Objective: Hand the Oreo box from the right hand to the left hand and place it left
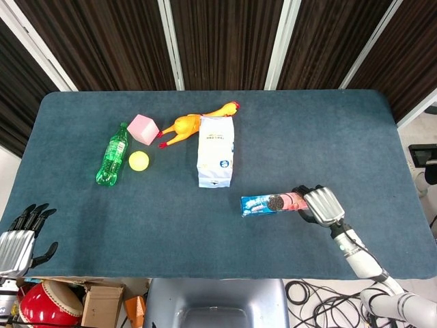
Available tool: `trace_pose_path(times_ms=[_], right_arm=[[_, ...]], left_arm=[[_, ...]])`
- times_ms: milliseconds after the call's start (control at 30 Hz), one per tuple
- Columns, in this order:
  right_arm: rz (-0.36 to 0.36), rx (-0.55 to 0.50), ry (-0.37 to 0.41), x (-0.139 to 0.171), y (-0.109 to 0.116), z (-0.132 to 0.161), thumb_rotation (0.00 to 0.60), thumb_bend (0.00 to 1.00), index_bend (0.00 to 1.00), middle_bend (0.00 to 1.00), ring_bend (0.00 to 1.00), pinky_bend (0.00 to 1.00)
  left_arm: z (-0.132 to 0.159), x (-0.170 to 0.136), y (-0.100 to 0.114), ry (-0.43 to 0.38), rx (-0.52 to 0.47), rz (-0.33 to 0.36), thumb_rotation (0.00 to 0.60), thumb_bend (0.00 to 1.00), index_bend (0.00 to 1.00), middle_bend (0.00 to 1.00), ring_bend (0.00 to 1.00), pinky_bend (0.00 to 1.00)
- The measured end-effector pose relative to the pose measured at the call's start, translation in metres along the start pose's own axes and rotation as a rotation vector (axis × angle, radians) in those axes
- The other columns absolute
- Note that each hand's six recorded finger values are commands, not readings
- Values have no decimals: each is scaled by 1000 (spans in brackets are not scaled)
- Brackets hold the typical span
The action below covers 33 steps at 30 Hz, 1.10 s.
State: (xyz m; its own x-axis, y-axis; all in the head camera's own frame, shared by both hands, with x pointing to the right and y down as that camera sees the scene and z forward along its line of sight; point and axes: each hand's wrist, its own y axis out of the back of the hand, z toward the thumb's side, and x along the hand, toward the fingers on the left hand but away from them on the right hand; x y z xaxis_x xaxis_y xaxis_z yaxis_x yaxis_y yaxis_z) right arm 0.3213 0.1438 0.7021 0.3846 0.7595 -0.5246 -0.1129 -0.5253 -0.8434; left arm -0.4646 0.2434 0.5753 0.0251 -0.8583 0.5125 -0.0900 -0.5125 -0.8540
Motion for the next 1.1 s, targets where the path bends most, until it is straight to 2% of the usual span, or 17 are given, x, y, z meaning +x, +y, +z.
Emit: trace_pose_path(times_ms=[267,500,667,900,1100], right_arm=[[-41,-75,96,-4,16,31,600,1000,633,563,600,535],[-61,-81,218,-17,40,89,600,1000,633,563,600,535],[-64,-82,288,-28,55,136,600,1000,633,563,600,536],[-52,-92,320,-44,63,176,600,1000,633,564,600,536],[-68,-95,319,-51,70,188,600,1000,633,564,600,536]], left_arm=[[13,1,-2,-53,-7,-12,600,310,214,139,78,227],[45,8,-5,-138,-9,-25,600,310,204,139,87,235],[80,15,-5,-215,-35,-48,600,309,181,144,101,248],[129,25,-14,-324,-116,-160,600,311,103,119,104,259],[170,25,-16,-390,-199,-275,600,309,79,103,106,270]])
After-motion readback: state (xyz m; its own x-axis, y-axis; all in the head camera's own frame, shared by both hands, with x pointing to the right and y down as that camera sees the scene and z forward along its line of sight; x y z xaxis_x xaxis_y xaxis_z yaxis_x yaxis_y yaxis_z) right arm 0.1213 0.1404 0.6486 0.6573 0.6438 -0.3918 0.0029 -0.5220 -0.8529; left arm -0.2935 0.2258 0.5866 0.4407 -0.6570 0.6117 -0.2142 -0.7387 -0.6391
